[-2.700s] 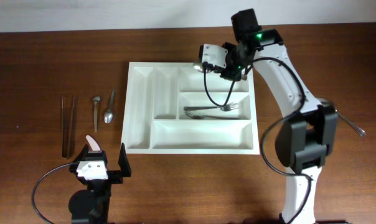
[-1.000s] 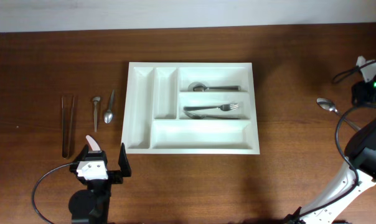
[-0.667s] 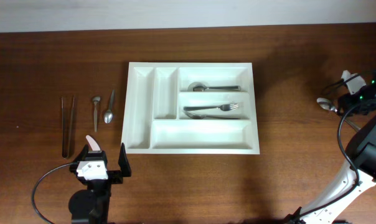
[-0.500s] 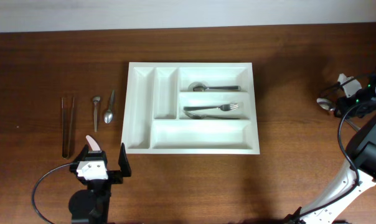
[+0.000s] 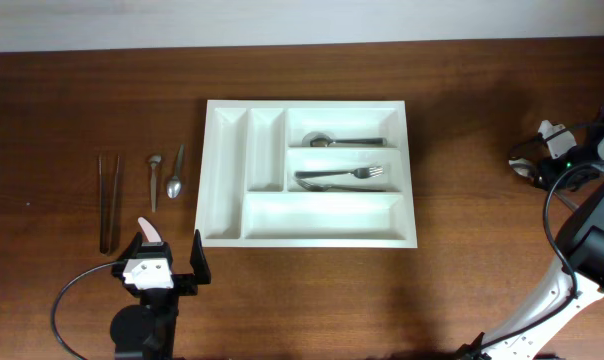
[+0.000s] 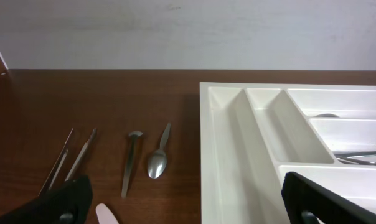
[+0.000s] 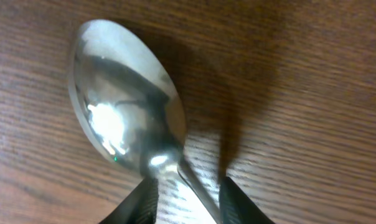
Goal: Pack container
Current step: 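Return the right gripper to the remaining spoon and grasp it, then carry the second spoon with the right gripper into the top compartment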
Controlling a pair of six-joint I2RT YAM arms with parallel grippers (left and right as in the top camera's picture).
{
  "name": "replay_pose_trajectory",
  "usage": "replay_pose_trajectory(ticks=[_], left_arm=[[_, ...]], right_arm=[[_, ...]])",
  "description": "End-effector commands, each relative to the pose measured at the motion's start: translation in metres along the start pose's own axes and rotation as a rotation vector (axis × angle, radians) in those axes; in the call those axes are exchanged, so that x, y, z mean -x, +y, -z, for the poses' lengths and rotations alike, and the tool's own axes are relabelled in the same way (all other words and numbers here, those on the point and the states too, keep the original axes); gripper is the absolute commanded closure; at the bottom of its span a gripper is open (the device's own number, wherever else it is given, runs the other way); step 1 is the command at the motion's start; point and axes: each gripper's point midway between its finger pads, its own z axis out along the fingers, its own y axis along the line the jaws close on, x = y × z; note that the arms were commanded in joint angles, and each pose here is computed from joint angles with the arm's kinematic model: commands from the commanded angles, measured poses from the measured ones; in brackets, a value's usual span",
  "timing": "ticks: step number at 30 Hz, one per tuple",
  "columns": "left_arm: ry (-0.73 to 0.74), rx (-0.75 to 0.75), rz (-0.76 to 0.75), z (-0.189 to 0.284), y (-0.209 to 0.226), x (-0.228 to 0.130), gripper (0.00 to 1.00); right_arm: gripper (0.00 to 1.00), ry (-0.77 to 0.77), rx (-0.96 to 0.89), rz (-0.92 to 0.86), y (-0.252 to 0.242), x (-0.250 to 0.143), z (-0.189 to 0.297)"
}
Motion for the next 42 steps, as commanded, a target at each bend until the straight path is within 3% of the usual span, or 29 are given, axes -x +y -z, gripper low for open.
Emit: replay_pose_trajectory(ticks=[1, 4, 9, 17, 26, 33, 42], left_arm=[[0.000, -0.014, -0.002, -0.001, -0.003, -0.003, 0.01], [0.000, -0.014, -0.002, -0.001, -0.003, -0.003, 0.01], [0.000, -0.014, -0.002, -0.001, -0.003, -0.003, 0.01], [0.000, -0.014, -0.002, -0.001, -0.003, -0.003, 0.01], [0.000, -0.014, -0.002, -0.001, -0.003, -0.003, 0.01], [0.000, -0.014, -0.002, -0.001, -0.003, -0.003, 0.01], [0.000, -0.014, -0.002, -0.001, -0.003, -0.003, 0.01]], right_arm=[[0.71, -0.007, 0.057, -0.002, 0.015, -0.001, -0.016], [0.74, 0.000, 0.066, 0.001, 0.020, -0.004, -0.022], [0.96, -0.035, 0.101, 0.007, 0.029, 0.004, -0.023], [0.96, -0.079, 0.091, 0.000, 0.044, 0.041, -0.014], [0.96, -0.343, 0.052, 0.224, 0.093, 0.166, 0.067], [0.96, -0.500, 0.011, 0.501, 0.186, 0.247, 0.124], [0.96, -0.522, 0.055, 0.894, 0.334, 0.267, 0.124]])
